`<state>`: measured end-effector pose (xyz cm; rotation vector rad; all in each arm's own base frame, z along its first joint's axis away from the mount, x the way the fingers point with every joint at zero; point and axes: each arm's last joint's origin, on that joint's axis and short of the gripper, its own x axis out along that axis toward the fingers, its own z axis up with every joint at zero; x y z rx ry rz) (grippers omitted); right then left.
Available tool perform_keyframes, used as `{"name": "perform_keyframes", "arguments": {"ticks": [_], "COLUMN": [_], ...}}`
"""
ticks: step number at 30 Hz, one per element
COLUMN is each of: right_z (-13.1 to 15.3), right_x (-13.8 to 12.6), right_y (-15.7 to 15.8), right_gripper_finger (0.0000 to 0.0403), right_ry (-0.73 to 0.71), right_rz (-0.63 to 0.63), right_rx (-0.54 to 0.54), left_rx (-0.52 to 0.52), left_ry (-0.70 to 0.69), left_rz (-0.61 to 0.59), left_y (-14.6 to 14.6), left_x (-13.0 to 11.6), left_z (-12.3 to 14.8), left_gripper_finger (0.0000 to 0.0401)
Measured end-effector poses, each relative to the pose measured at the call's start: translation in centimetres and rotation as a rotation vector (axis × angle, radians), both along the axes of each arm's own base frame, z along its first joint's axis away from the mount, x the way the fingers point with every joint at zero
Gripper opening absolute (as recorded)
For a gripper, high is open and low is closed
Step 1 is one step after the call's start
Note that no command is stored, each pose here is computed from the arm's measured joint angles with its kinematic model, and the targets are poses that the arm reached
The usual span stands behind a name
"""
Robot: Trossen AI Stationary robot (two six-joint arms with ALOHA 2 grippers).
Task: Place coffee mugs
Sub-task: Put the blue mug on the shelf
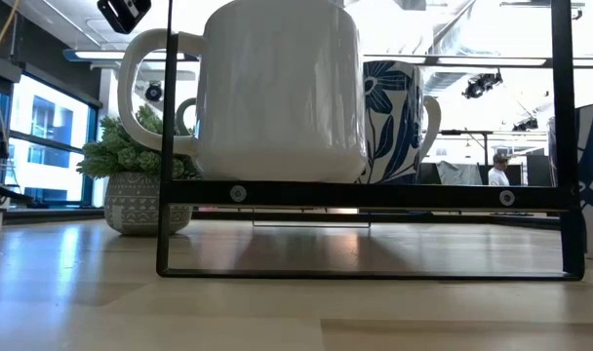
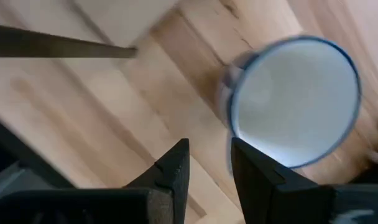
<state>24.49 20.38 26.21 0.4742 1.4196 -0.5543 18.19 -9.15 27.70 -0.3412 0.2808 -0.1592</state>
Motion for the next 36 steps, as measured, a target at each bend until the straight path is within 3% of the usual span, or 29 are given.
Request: {"name": "perform_keyframes", "arguments": {"ticks": [6, 36], "right_z": [-1.3, -2.4], "right_x": [-0.4, -0.3], "right_y": [-0.6, -0.6], "right_gripper_finger": [0.0094, 0.0094], "right_ry": [0.022, 0.002], "right_rz": [-0.074, -0.061], "right_rx": [-0.061, -0.112], "left_rx": [0.000, 0.002], "left_ry": [0.000, 0.001], "left_rz": [0.000, 0.000], "left_y": [0.0, 0.0], "left_x": [0.0, 0.0], "left_z": [0.0, 0.0], "left_gripper_finger": [0.0106, 0.0106]}}
